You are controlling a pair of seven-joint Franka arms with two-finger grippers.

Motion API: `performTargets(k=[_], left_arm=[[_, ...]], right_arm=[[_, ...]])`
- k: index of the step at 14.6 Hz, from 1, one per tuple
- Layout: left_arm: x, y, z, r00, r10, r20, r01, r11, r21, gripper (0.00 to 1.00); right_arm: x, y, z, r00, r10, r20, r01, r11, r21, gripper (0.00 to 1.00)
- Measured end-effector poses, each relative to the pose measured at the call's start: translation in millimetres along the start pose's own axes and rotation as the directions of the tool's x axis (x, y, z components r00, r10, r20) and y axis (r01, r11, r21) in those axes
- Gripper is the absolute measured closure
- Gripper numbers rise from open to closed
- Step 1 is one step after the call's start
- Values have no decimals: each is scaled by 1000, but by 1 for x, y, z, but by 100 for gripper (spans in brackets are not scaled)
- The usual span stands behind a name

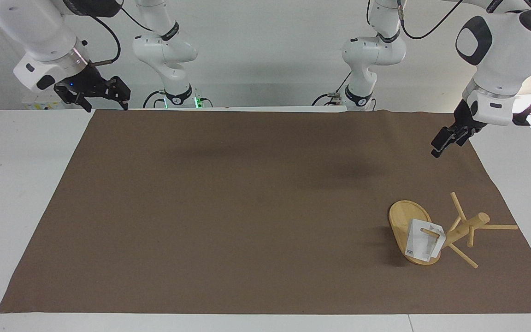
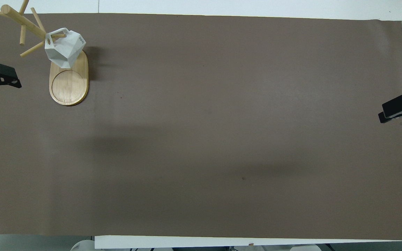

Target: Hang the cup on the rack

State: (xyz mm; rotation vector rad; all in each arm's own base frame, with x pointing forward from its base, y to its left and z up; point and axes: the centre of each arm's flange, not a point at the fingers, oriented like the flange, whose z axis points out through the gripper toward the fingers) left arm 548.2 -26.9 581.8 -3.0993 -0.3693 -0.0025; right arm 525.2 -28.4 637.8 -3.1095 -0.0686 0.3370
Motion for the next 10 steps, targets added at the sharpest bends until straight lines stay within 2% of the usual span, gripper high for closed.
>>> performTargets(k=[6, 10], left_arm=[[-15, -1, -17, 971, 215, 101, -217, 976, 12, 0], [-18, -2, -23, 948, 294, 118, -297, 955, 4, 0]], right_arm=[[0, 0, 0, 1000, 0, 1, 0, 1000, 0, 0], [0, 0, 1, 1000, 0, 1, 0, 1000, 0, 0]])
